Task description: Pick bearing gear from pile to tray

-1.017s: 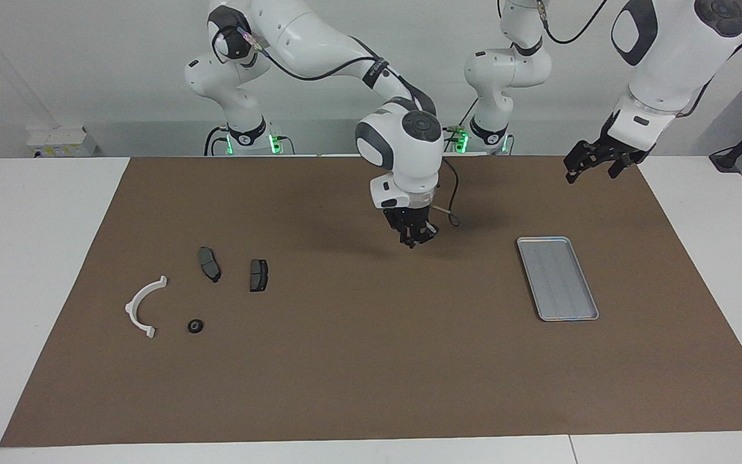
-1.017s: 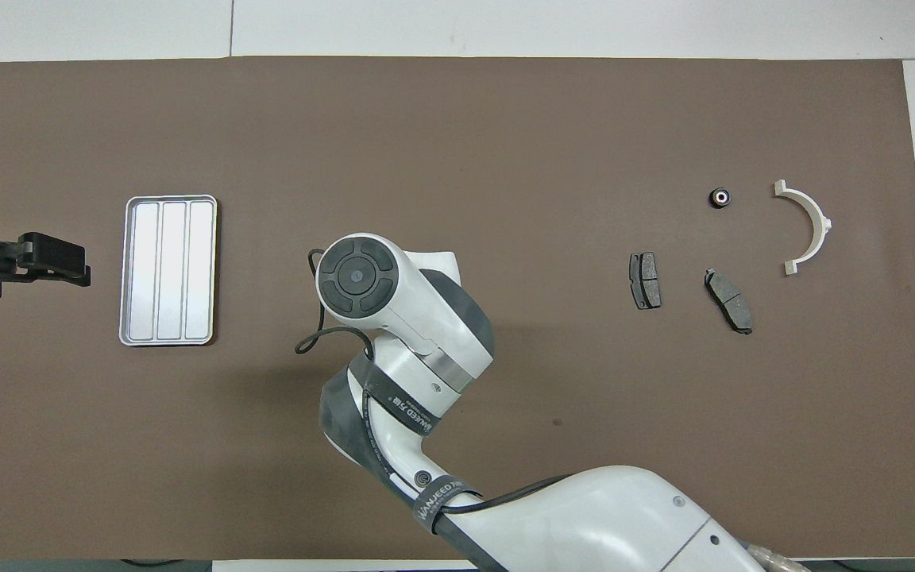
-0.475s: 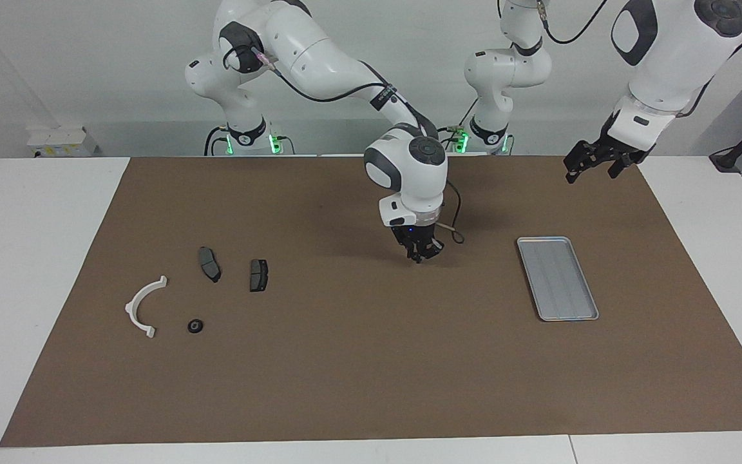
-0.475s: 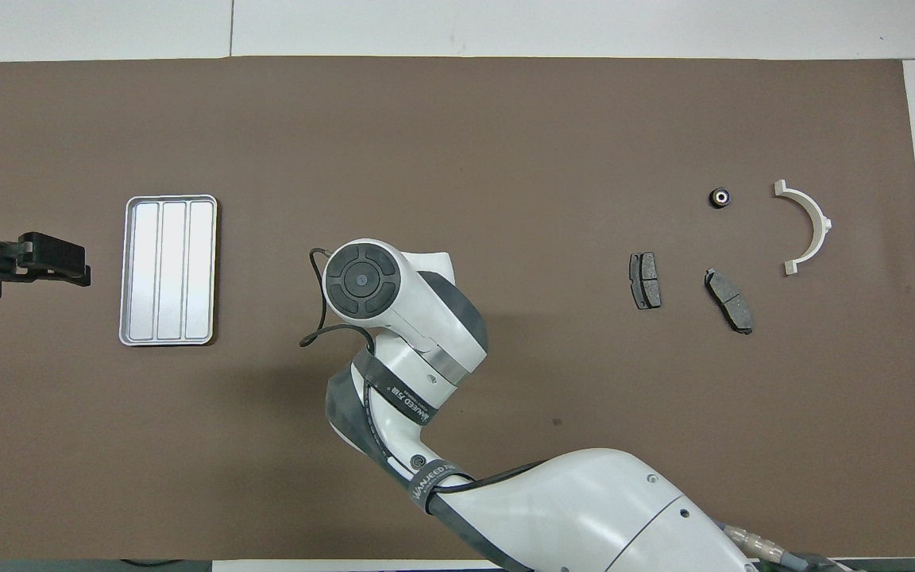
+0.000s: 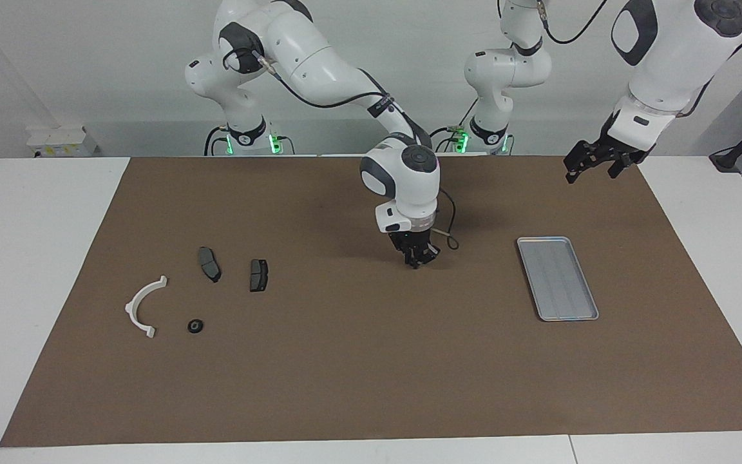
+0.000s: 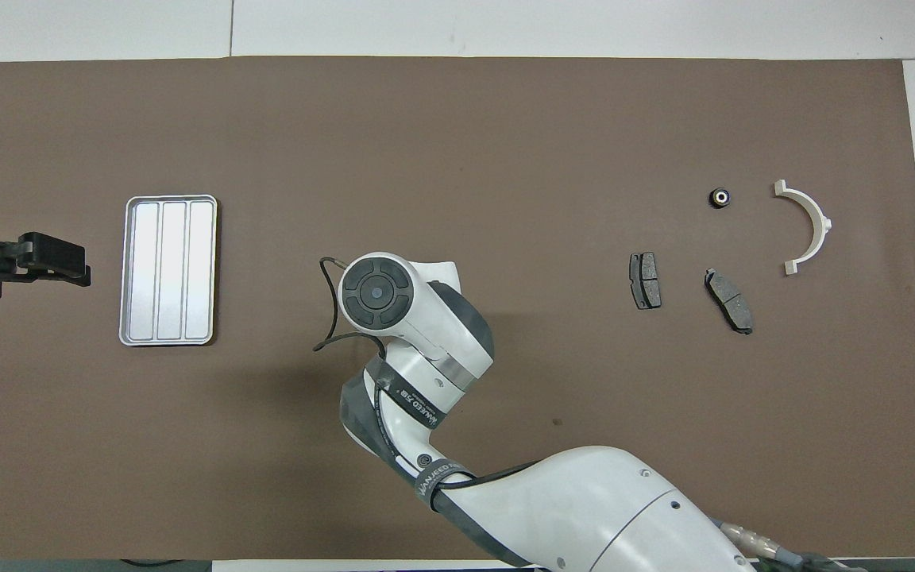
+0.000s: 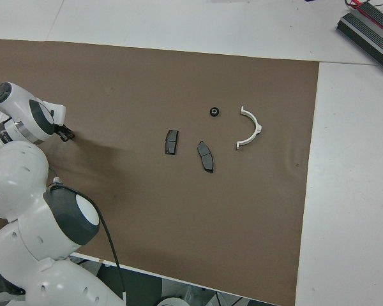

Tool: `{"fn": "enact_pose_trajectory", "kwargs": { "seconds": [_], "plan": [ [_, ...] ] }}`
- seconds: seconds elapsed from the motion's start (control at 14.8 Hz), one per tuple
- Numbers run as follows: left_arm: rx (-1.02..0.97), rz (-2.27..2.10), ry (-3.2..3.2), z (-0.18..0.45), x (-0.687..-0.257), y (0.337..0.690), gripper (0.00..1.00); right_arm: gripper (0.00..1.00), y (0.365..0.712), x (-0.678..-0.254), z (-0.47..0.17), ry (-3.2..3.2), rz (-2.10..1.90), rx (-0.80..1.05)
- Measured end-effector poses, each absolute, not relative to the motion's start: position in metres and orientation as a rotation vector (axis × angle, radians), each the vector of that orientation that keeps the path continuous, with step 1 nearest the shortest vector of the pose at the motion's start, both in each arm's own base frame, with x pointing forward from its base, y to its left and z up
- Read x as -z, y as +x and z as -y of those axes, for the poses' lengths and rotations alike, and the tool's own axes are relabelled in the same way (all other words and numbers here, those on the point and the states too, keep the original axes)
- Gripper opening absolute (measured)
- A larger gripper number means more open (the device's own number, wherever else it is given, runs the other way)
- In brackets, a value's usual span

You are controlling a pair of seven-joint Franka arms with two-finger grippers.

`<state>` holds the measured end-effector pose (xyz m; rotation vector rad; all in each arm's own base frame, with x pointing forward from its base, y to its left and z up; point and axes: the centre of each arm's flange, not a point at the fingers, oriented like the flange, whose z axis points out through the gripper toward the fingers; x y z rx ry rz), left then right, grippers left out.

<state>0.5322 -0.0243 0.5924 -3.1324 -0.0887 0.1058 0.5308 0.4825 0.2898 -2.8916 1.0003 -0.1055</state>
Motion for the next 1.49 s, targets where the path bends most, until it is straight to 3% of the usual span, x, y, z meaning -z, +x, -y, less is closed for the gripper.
{"fn": "enact_pose_trajectory", "kwargs": {
  "seconds": [0.14,0.34,0.54,0.61,0.81,1.08,1.29,1.49],
  "plan": [
    [-0.106,0.089,-3.132,0.024,-0.592,0.532,1.0,0.3,0.532,-0.29,-0.481,-2.891,-1.003,0.105],
    [-0.103,0.09,-3.133,0.024,-0.593,0.532,1.0,0.61,0.536,-0.298,-0.475,-2.942,-1.03,0.085],
    [-0.093,0.142,-3.131,0.024,-0.593,0.533,1.0,0.93,0.553,-0.342,-0.464,-2.989,-1.071,0.073],
    [-0.092,0.158,-3.129,0.025,-0.592,0.533,1.0,1.0,0.564,-0.363,-0.453,-3.0,-1.054,0.073],
    [-0.116,0.161,-3.131,0.042,-0.578,0.538,1.0,1.0,0.6,-0.429,-0.39,-3.072,-0.847,0.058],
    [-0.091,0.292,-3.118,0.141,-0.519,0.562,1.0,1.0,0.636,-0.492,-0.263,-3.181,-0.432,-0.006],
    [-0.056,0.423,-3.128,0.227,-0.462,0.571,1.0,1.0,0.662,-0.5,-0.16,-3.206,-0.153,-0.051],
    [-0.045,0.569,-3.123,0.311,-0.387,0.565,1.0,1.0,0.674,-0.482,-0.075,-3.2,-0.068,-0.111]
  ]
}}
